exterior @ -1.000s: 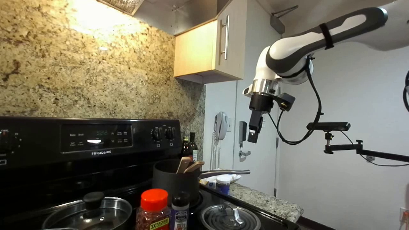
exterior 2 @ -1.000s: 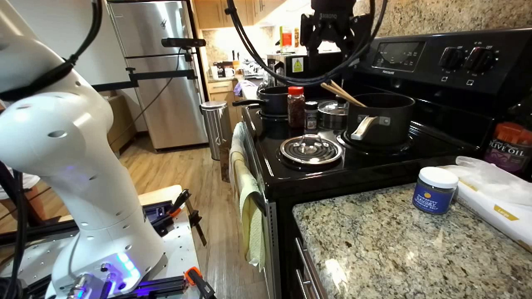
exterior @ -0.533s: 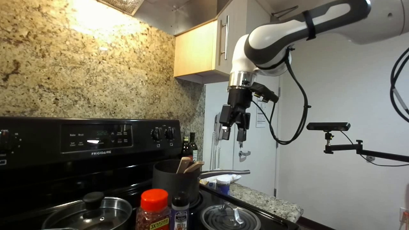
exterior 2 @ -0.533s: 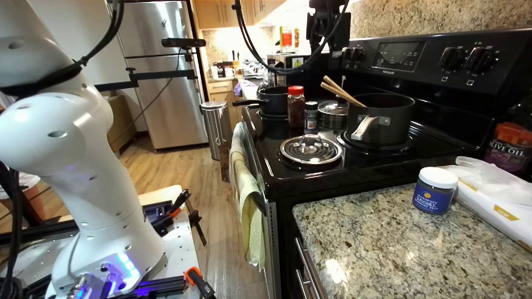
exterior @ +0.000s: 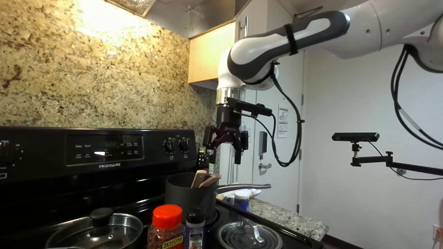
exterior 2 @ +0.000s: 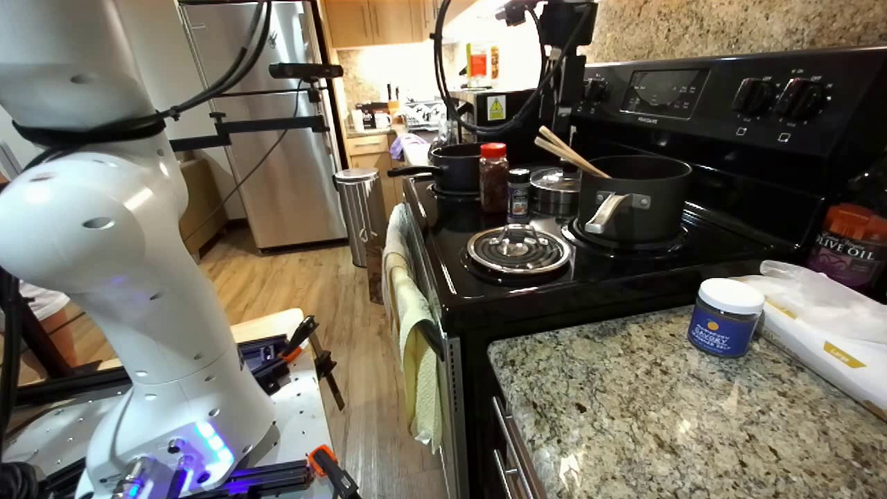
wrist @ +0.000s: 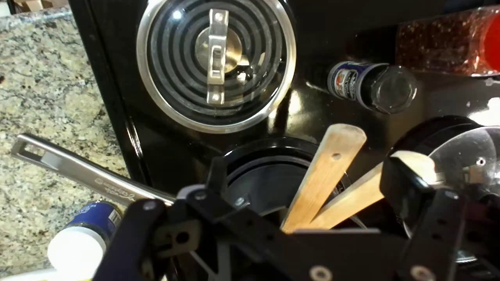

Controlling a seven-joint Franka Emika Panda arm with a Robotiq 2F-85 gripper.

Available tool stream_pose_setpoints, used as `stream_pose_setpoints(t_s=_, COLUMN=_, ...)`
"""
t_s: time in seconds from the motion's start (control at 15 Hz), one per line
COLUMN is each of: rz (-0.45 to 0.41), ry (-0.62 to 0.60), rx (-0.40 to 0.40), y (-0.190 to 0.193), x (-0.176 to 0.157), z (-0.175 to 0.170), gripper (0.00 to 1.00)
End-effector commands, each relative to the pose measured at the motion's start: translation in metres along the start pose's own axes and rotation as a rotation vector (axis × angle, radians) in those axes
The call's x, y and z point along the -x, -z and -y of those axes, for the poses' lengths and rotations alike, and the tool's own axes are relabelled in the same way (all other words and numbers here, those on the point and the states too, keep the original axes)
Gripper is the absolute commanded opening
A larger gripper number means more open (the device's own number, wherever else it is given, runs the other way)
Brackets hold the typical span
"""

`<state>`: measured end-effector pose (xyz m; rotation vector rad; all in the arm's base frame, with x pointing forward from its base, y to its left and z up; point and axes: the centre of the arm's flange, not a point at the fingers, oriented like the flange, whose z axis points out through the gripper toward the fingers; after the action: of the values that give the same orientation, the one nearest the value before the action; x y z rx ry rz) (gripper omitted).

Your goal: Remove one wooden spatula from the black pot

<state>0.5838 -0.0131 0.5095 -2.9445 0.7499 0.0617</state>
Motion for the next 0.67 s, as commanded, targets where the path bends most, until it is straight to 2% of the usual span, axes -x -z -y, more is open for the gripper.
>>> stream_pose_setpoints(t_s=0.0, rz=0.054, ry=-0.114, rx=-0.001, y=-0.001, x=-0.030, z=0.023, gripper=1.00)
stream_pose_setpoints(t_s=0.33, rz=0.087, ry=-0.216, rx=0.003, y=-0.012, x=-0.043, z=0.020, gripper=1.00)
stream_pose_setpoints(t_s=0.6, rz=0.120, ry=-0.268, rx=-0.021, y=-0.013, x=-0.044, z=0.001, gripper=1.00)
